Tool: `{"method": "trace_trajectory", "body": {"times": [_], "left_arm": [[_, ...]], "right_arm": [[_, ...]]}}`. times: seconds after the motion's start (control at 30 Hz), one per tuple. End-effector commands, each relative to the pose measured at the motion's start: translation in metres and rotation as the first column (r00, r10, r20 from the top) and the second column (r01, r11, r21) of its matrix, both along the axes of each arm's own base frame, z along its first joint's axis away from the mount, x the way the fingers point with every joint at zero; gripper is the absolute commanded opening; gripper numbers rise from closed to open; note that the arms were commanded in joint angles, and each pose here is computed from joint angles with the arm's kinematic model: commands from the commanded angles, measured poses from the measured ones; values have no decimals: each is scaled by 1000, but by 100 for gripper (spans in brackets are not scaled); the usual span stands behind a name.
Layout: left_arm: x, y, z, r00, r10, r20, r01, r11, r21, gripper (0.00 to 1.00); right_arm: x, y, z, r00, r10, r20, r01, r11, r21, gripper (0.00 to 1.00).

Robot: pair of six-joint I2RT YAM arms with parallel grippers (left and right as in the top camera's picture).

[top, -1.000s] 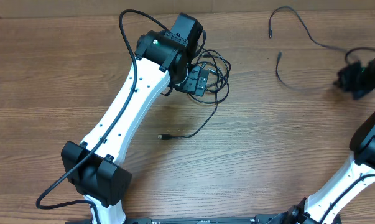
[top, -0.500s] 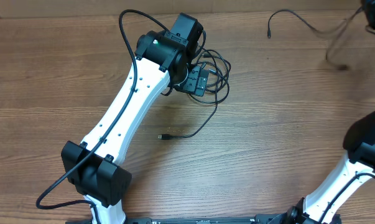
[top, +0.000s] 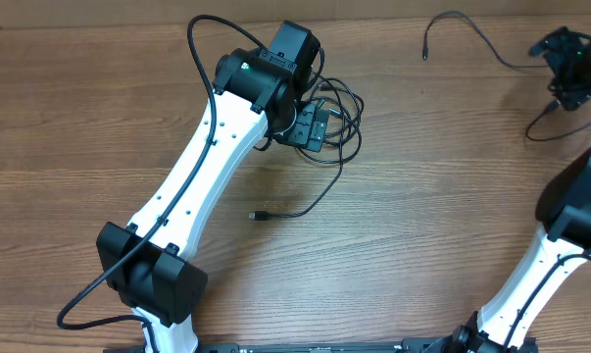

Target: Untangle cables

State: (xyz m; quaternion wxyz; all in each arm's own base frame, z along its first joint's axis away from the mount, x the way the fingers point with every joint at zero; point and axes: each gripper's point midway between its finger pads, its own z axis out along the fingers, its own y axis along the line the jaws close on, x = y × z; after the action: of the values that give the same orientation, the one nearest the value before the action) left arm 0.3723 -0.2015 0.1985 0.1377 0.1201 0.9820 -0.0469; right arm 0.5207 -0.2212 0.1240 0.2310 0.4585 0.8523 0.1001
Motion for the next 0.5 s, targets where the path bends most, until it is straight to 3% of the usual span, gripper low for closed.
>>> {"method": "trace_trajectory", "body": {"times": [0.0, 0.47], "left_arm": [[1, 0, 2, 1000, 15, 0, -15, 1000, -13, 100], [1, 0, 2, 1000, 15, 0, -15, 1000, -13, 100]], "right_arm": [[-13, -38, 30, 998, -47, 29, 49, 995, -84, 100], [-111, -128, 26, 969, -230, -92, 226, 973, -48, 100]]}}
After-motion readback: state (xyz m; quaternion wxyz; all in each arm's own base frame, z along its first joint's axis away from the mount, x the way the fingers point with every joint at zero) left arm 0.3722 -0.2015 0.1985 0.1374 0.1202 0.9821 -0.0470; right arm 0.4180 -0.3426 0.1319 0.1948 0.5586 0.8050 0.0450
